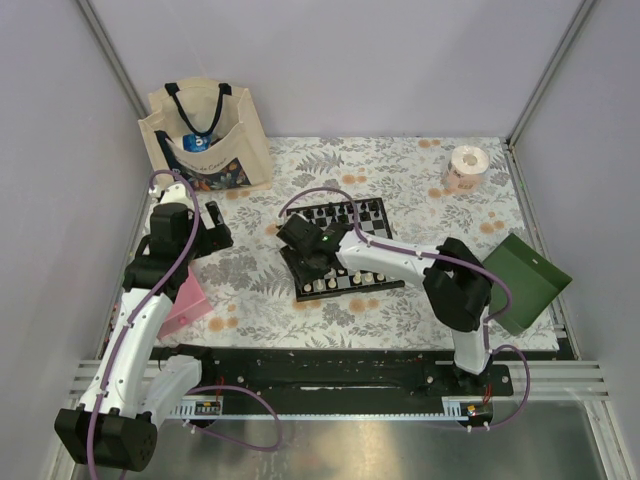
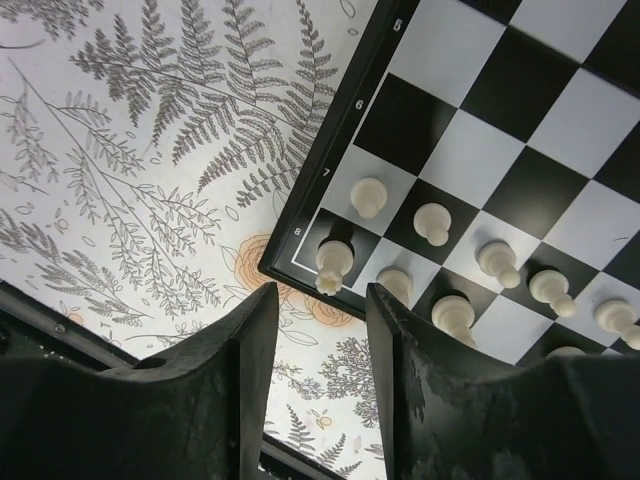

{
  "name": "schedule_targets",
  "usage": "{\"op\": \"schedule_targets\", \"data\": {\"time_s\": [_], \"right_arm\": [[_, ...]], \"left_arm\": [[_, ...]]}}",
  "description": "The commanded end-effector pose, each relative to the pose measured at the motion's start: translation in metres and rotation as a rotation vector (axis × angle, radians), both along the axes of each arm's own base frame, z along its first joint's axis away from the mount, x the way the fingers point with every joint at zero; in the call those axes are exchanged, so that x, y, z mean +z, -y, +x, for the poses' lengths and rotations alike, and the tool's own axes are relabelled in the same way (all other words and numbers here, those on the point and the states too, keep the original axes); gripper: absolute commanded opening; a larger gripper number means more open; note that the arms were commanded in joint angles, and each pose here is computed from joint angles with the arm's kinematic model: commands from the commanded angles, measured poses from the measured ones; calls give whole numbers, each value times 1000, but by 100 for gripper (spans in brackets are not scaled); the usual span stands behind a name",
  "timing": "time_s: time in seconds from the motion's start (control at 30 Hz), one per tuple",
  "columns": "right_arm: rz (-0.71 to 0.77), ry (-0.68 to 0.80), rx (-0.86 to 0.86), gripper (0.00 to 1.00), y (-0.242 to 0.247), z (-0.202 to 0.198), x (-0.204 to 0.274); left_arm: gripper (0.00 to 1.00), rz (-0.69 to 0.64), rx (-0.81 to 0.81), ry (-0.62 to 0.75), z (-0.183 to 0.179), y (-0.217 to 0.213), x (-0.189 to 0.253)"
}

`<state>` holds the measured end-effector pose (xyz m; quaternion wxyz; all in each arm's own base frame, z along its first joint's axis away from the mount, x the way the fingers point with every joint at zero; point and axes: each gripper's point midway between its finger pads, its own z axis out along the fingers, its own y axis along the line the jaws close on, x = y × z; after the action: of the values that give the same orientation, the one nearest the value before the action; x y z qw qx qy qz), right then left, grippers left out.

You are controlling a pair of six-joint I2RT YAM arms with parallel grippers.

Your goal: Set up the chess pieces on the board

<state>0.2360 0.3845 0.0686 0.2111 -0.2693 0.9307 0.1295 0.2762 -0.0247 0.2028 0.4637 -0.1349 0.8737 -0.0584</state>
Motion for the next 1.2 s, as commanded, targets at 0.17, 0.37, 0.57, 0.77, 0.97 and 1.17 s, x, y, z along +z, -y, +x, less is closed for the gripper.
{"op": "schedule_targets", "data": {"time_s": [0.17,0.37,0.57,0.77,0.97,1.17], "right_arm": [[140,145,-69,54,6,38,78],[146,132,-115,57,5,72,71],[136,119,-151,58,-1,103,59],[95,114,-172,60,-3,126,44],[63,97,-192,60,-1,139,26],[62,85,-194,58,-3,148,16]], "left_arm": [[99,-6,-7,48,4,1,9],[99,-7,-7,49,4,1,9],[99,-5,-4,51,5,0,9],[99,-3,-4,50,4,0,9],[99,-4,-3,48,4,0,9],[99,-5,-4,49,5,0,9]]}}
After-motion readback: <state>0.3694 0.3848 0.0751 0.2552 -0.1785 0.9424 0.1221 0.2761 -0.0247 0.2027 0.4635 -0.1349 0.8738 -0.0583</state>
